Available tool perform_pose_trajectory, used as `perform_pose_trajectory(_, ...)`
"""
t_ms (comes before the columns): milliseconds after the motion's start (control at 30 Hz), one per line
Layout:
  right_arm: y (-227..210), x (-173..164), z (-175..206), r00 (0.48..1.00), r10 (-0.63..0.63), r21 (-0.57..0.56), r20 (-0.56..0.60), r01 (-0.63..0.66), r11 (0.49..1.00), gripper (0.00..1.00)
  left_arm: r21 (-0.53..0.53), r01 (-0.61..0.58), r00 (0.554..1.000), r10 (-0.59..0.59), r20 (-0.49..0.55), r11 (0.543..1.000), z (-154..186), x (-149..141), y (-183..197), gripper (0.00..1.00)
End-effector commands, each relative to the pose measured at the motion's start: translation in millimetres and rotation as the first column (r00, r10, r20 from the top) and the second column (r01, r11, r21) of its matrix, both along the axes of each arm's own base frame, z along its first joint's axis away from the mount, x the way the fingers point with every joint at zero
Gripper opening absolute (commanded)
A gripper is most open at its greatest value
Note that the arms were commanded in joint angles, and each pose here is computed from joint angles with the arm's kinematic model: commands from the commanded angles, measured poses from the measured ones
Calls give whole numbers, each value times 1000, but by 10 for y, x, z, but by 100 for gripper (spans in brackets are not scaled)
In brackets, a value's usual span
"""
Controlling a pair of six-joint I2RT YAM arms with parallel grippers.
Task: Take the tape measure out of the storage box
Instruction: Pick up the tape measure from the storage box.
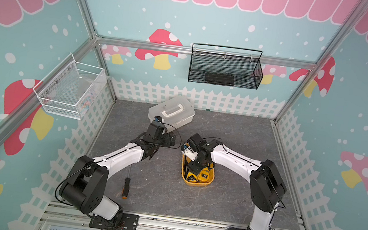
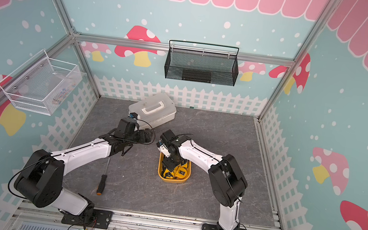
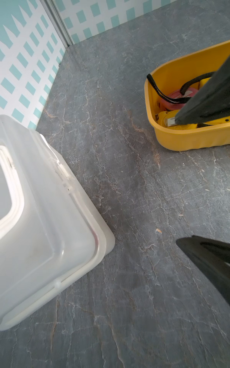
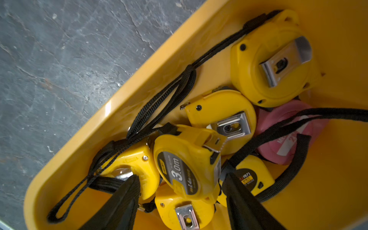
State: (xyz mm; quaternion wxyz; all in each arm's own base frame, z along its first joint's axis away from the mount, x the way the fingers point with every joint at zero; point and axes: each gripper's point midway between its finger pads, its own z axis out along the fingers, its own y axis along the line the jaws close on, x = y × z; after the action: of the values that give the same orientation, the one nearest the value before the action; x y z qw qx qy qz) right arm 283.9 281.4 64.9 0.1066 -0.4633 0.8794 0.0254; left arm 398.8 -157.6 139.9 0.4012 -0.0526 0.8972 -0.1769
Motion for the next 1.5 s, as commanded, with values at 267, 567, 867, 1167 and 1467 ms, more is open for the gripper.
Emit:
perform_pose_trajectory(267,-137,-40,-115,997,76,-118,33,-72,990,69,-15,-10,1000,10,-4,1000,25,-31,49,89)
perform_pose_trajectory(567,-238,-126,-303,989,149,-177,-11,-149,973,69,-19,-11,1000,10,-12,1000,0,-34,49,89)
perform_pose_trajectory(867,-216,-25,-406,993,115,-201,18,-109,973,69,-26,-9,1000,9,-14,1000,5,-14,33,89)
perform_pose_trajectory(1167,-128,266,-249,990,23,-187,140,4,982,67,-17,-19,1000,19,-10,1000,15,-30,80,89)
perform_pose_trajectory(1467,1,412,-121,984,-2,-144,180,29,989,67,-18,-25,1000,25,-8,1000,17,-58,96,89)
